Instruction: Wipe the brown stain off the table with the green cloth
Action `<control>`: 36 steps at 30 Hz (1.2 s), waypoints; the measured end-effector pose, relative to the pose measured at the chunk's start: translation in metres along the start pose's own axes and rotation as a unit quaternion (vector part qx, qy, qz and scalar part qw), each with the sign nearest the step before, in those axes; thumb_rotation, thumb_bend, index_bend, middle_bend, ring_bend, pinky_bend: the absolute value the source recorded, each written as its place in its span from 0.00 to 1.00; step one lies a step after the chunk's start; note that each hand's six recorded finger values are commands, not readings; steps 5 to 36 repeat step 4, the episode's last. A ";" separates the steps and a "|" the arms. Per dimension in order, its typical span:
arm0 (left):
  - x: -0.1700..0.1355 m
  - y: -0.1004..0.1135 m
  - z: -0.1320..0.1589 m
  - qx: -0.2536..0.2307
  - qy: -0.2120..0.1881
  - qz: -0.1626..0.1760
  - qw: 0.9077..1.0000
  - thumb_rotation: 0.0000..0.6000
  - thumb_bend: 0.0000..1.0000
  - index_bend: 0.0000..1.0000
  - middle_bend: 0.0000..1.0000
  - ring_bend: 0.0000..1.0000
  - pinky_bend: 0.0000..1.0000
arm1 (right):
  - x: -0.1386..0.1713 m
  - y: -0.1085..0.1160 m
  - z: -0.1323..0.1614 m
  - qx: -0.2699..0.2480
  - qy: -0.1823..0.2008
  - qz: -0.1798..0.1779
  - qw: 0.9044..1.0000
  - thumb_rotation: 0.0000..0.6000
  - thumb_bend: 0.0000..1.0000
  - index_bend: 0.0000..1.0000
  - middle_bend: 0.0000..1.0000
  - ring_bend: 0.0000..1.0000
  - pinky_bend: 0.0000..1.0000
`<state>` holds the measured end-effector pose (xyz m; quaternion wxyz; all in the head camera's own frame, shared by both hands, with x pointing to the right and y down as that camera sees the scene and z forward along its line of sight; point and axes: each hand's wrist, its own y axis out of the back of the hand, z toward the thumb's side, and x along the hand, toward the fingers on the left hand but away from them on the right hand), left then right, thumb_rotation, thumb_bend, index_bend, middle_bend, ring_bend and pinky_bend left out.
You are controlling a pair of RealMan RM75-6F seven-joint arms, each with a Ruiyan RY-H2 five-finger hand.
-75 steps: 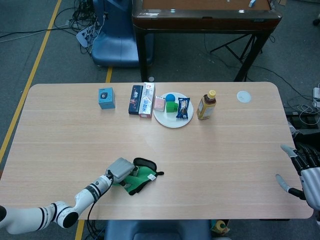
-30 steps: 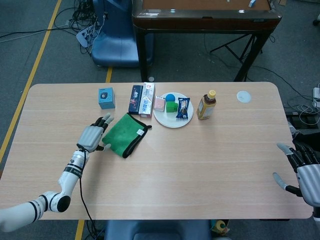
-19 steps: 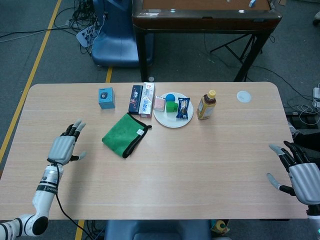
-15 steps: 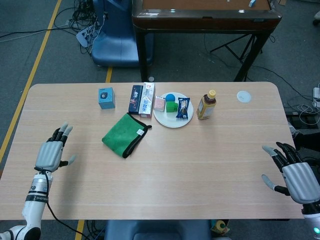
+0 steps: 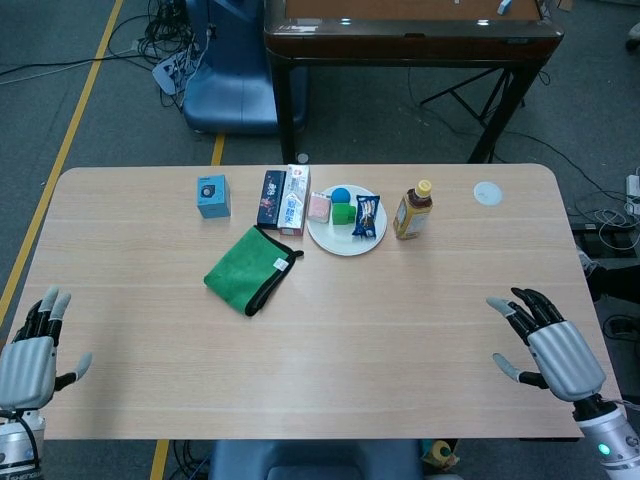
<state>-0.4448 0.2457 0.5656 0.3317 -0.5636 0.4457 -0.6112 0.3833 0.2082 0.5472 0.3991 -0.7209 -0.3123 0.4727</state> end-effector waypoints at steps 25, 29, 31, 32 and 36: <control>-0.015 0.005 -0.004 0.003 0.005 0.010 1.000 1.00 0.22 0.01 0.00 0.06 0.25 | -0.003 -0.004 0.003 -0.007 0.008 0.001 1.000 1.00 0.28 0.15 0.24 0.10 0.11; -0.015 0.005 -0.004 0.003 0.005 0.010 1.000 1.00 0.22 0.01 0.00 0.06 0.25 | -0.003 -0.004 0.003 -0.007 0.008 0.001 1.000 1.00 0.28 0.15 0.24 0.10 0.11; -0.015 0.005 -0.004 0.003 0.005 0.010 1.000 1.00 0.22 0.01 0.00 0.06 0.25 | -0.003 -0.004 0.003 -0.007 0.008 0.001 1.000 1.00 0.28 0.15 0.24 0.10 0.11; -0.015 0.005 -0.004 0.003 0.005 0.010 1.000 1.00 0.22 0.01 0.00 0.06 0.25 | -0.003 -0.004 0.003 -0.007 0.008 0.001 1.000 1.00 0.28 0.15 0.24 0.10 0.11; -0.015 0.005 -0.004 0.003 0.005 0.010 1.000 1.00 0.22 0.01 0.00 0.06 0.25 | -0.003 -0.004 0.003 -0.007 0.008 0.001 1.000 1.00 0.28 0.15 0.24 0.10 0.11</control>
